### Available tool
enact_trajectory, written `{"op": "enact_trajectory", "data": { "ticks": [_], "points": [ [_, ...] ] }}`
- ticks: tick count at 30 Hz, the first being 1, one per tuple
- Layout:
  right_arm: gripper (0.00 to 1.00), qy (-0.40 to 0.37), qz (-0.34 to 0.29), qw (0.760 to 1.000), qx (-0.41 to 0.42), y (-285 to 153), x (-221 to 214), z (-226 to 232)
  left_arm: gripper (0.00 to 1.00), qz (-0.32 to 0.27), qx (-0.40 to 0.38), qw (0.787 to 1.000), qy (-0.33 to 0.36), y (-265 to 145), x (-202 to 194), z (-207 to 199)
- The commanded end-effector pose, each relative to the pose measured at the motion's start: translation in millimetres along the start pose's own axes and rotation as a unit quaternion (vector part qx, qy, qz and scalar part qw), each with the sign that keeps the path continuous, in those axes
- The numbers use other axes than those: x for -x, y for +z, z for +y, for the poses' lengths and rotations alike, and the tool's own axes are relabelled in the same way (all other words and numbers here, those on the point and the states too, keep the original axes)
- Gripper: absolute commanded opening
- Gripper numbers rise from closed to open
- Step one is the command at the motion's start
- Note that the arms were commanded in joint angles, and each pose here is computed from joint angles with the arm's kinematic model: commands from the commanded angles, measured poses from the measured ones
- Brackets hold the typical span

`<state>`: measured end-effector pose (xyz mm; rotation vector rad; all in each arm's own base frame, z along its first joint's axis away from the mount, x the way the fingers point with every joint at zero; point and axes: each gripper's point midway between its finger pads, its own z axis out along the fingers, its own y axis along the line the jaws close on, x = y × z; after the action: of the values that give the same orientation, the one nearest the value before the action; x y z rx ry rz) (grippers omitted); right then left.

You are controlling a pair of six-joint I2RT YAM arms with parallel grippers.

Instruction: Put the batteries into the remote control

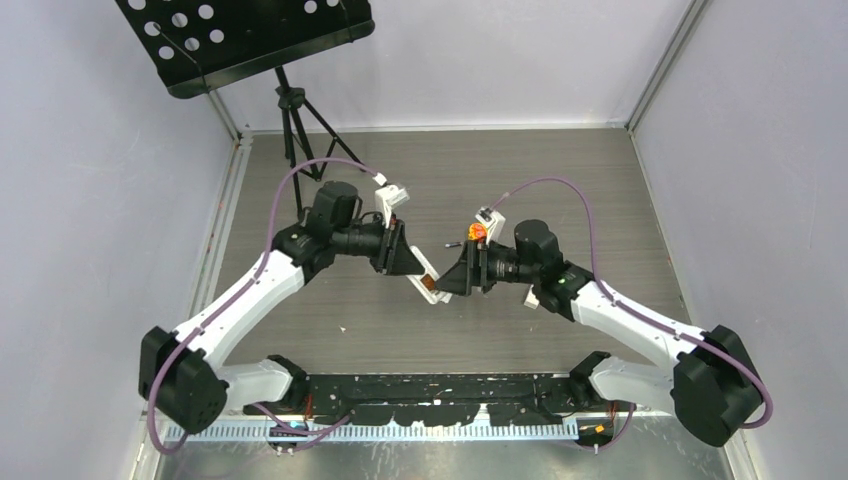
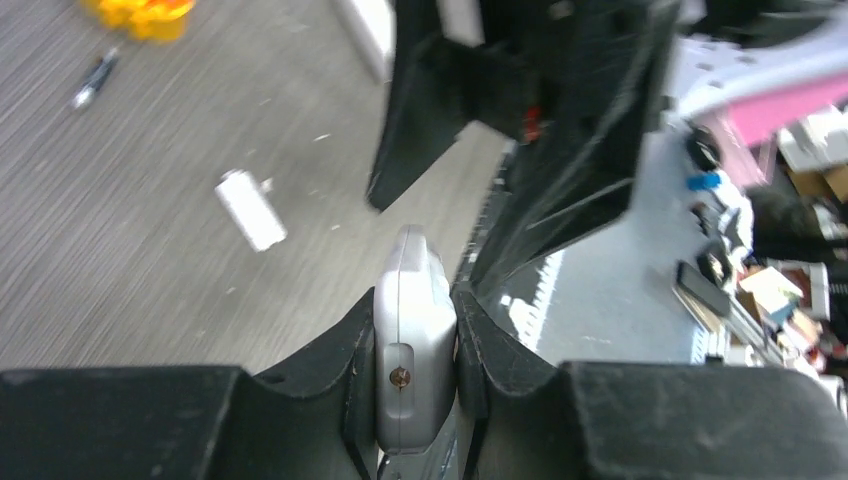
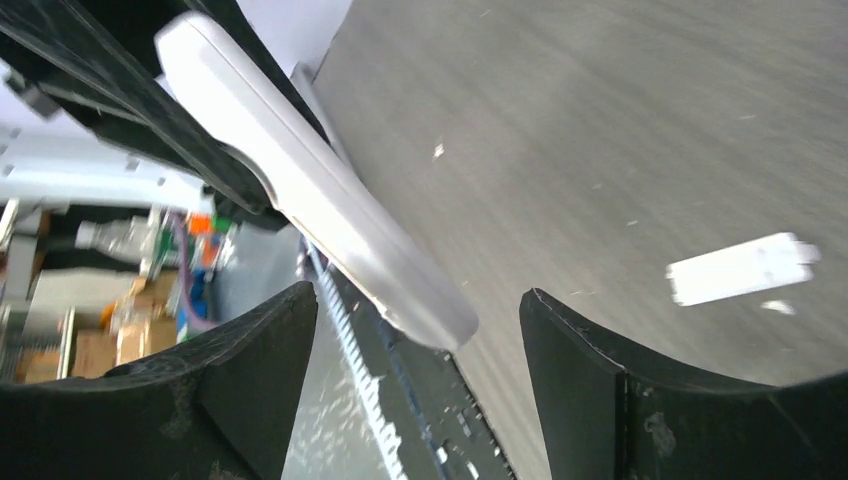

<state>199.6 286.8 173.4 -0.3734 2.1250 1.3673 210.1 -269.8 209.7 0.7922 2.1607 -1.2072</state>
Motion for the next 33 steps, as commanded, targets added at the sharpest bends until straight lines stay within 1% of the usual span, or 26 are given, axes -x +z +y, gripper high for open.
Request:
{"op": "enact_trajectory", "data": {
  "ticks": [1, 4, 6, 8, 11, 12, 13, 14, 16, 17, 18, 20, 23, 24, 26, 28, 30, 33],
  "points": [
    [0.79, -0.078, 0.049, 0.989, 0.113, -16.1, -12.3, 59.9, 0.0, -0.044, -0.164, 0.982, 0.085, -18.5, 13.3, -66.2],
    [0.78, -0.103, 0.077, 0.982, 0.14, -18.6, -28.4, 81.7, 0.0, -0.054, -0.203, 0.973, 0.092, -23.8, 14.4, -81.3],
    [0.74, -0.112, 0.092, 0.978, 0.153, -18.3, -34.9, 92.4, 0.0, -0.054, -0.22, 0.969, 0.096, -25.7, 15.2, -87.8],
    [0.63, -0.112, 0.099, 0.975, 0.162, -16.9, -37.4, 99.6, 0.0, -0.052, -0.237, 0.965, 0.101, -28.0, 15.7, -94.5],
    [0.38, -0.109, 0.097, 0.973, 0.181, -15.3, -36.1, 111.0, 0.0, -0.054, -0.241, 0.964, 0.093, -29.3, 17.5, -97.4],
    [0.31, -0.104, 0.093, 0.973, 0.185, -15.2, -35.0, 113.6, 0.0, -0.064, -0.243, 0.963, 0.094, -30.2, 23.1, -99.7],
    [0.24, -0.101, 0.086, 0.973, 0.19, -15.3, -32.8, 117.3, 0.05, -0.07, -0.243, 0.964, 0.085, -31.1, 27.0, -101.7],
    [0.2, -0.097, 0.077, 0.974, 0.192, -15.5, -30.9, 119.1, 0.14, -0.08, -0.244, 0.963, 0.078, -32.5, 32.3, -104.4],
    [0.15, -0.09, 0.044, 0.978, 0.183, -15.4, -21.6, 119.6, 0.34, -0.107, -0.227, 0.967, 0.048, -33.3, 44.9, -104.3],
    [0.13, -0.086, 0.024, 0.98, 0.178, -16.4, -15.1, 120.8, 0.41, -0.123, -0.215, 0.968, 0.03, -33.6, 51.8, -102.8],
    [0.12, -0.08, 0.004, 0.982, 0.173, -17.9, -8.4, 122.2, 0.47, -0.139, -0.202, 0.97, -0.002, -33.0, 58.5, -100.0],
    [0.11, -0.075, -0.038, 0.982, 0.166, -21.5, 5.8, 125.3, 0.54, -0.177, -0.188, 0.965, -0.046, -32.1, 71.3, -94.6],
    [0.11, -0.077, -0.08, 0.979, 0.168, -29.7, 19.8, 131.9, 0.55, -0.229, -0.191, 0.949, -0.102, -32.1, 85.7, -88.4],
    [0.11, -0.077, -0.093, 0.978, 0.169, -32.4, 24.4, 134.3, 0.54, -0.241, -0.199, 0.944, -0.11, -33.6, 90.4, -89.4],
    [0.11, -0.076, -0.107, 0.976, 0.172, -36.3, 31.0, 139.5, 0.52, -0.248, -0.206, 0.939, -0.117, -34.3, 96.0, -91.0],
    [0.11, -0.076, -0.105, 0.975, 0.179, -37.5, 34.0, 145.7, 0.48, -0.256, -0.217, 0.934, -0.122, -36.0, 100.9, -93.7],
    [0.11, -0.076, -0.098, 0.975, 0.186, -37.0, 35.3, 150.7, 0.47, -0.267, -0.233, 0.927, -0.123, -39.2, 106.9, -98.4],
    [0.11, -0.071, -0.094, 0.974, 0.191, -34.3, 37.5, 153.8, 0.54, -0.268, -0.247, 0.922, -0.132, -40.7, 112.3, -102.4]
  ]
}}
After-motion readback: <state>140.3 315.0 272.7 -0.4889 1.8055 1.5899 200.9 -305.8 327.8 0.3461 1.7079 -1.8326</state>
